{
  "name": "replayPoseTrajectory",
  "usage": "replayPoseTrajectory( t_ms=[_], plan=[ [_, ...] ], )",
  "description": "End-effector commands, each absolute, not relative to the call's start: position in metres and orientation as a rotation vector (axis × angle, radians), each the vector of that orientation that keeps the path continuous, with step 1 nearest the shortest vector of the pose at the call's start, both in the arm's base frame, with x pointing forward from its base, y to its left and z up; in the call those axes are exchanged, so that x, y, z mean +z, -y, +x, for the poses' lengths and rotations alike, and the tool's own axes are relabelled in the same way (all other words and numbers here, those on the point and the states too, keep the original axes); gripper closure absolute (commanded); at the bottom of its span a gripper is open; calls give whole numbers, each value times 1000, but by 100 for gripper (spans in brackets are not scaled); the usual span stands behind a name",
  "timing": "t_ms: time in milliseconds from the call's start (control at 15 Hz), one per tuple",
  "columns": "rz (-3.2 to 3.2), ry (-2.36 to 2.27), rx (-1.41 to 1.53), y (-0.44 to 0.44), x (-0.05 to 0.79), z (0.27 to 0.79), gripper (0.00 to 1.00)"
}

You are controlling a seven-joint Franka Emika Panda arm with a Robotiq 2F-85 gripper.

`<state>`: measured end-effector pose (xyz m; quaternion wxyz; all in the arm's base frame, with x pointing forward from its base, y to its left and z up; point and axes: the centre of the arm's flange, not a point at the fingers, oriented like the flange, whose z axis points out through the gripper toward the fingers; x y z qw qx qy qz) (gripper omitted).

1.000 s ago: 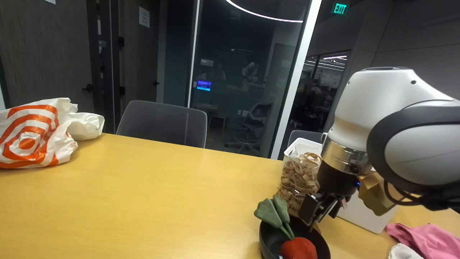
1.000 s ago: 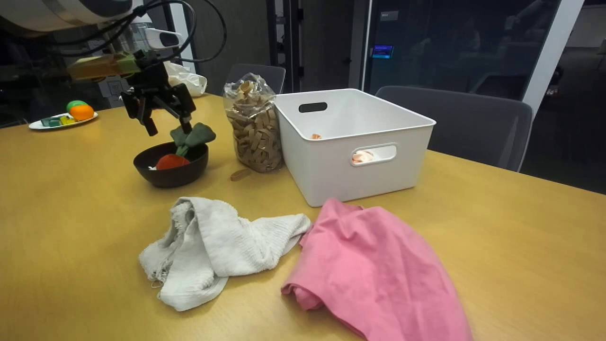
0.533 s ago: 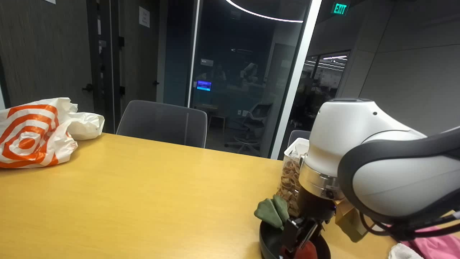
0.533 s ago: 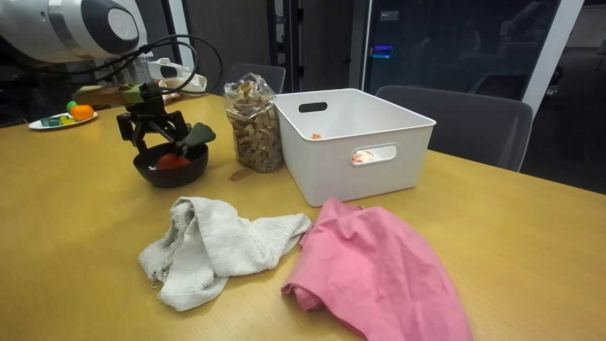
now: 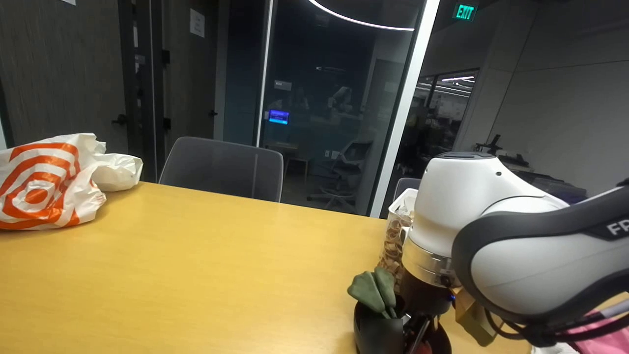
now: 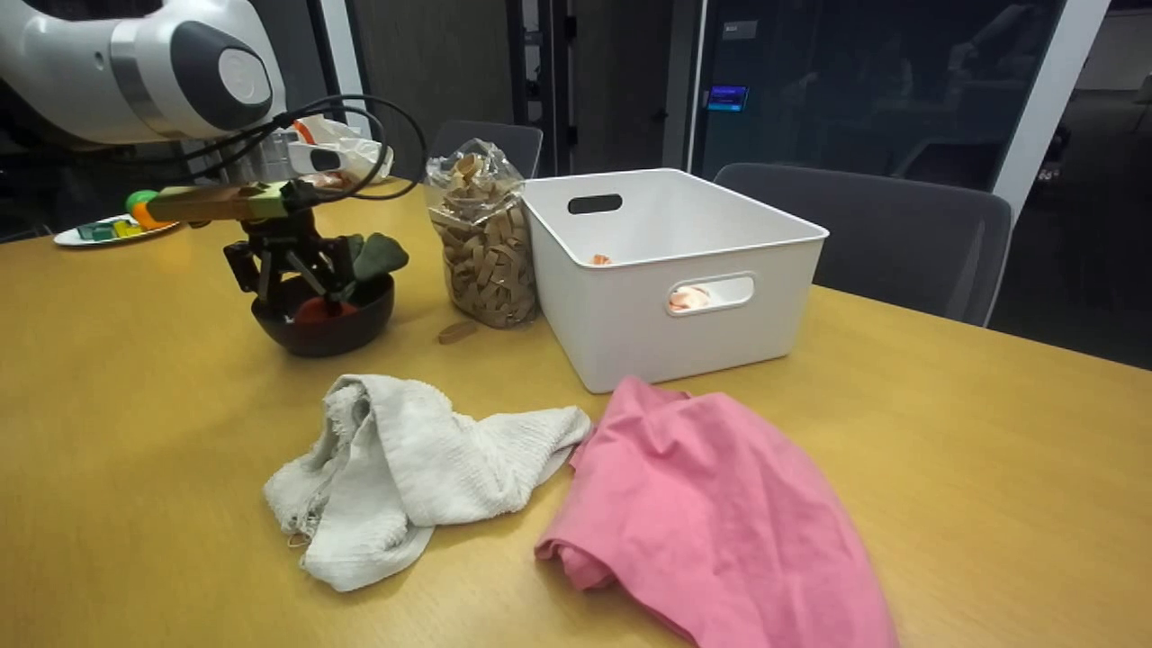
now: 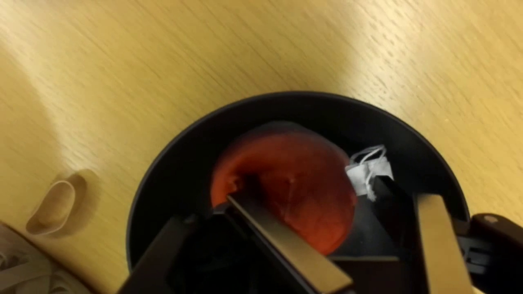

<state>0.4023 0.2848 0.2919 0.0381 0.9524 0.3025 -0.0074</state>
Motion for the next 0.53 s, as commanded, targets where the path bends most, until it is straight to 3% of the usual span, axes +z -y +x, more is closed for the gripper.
replayPoseTrajectory(
  t_ms=[0, 267, 467],
  plan=[
    [2924, -985, 11, -282, 293, 404, 57],
    [2929, -994, 25, -279, 294, 406, 88],
    [2923, -967, 16, -277, 300, 408, 92]
  ],
)
